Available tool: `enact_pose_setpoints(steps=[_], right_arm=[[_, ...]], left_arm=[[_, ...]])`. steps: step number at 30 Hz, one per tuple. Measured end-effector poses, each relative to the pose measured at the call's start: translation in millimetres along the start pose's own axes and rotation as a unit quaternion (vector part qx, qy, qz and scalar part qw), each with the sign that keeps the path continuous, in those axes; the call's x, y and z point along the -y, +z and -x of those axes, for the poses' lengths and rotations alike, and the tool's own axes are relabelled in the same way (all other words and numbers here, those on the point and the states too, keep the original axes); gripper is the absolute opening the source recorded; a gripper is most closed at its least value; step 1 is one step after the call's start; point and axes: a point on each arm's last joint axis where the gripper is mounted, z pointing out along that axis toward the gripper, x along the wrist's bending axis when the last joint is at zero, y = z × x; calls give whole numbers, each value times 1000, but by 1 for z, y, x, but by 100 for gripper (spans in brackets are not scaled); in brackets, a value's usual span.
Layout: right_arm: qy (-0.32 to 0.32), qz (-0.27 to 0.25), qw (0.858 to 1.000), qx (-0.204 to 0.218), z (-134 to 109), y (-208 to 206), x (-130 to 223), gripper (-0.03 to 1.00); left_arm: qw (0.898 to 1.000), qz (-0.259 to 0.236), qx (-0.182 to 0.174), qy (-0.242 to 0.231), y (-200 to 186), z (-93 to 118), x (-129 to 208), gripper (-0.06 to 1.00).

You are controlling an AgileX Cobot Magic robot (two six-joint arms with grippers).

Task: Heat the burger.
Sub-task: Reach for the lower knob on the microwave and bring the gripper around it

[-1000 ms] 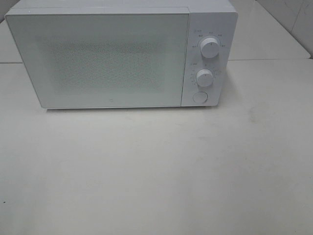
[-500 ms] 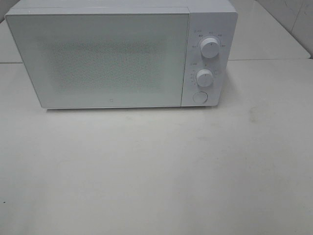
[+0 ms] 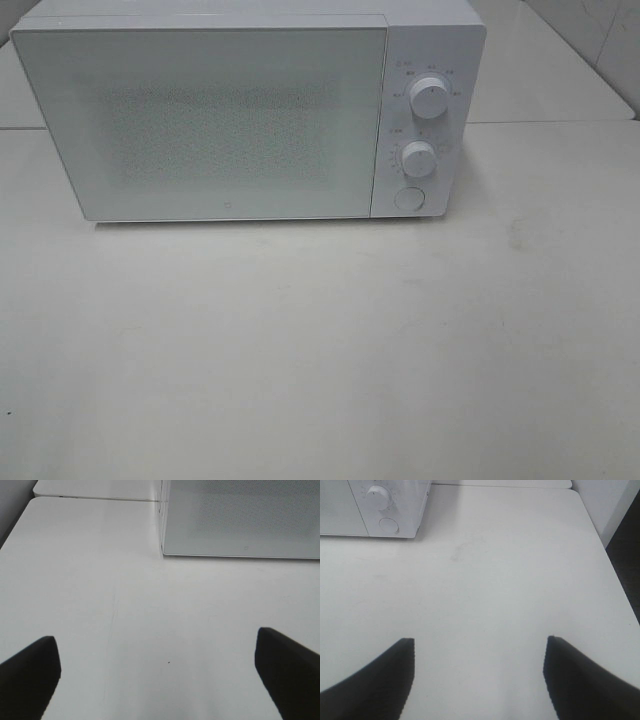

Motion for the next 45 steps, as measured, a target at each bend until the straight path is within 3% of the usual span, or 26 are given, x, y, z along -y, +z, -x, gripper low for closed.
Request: enact_pose_setpoints(steps=[30, 35, 45], right_arm=[[0, 2, 1000, 0, 0, -1, -1, 71], [-1, 21, 1000, -3, -1, 0, -19, 71], [-9, 12, 1000, -8, -6, 29, -44, 71]], left_arm=[[1000, 0, 0, 0, 0, 0, 0, 98], [1000, 0, 0, 0, 0, 0, 0, 98], [1000, 1, 0, 0, 0, 0, 0, 98]])
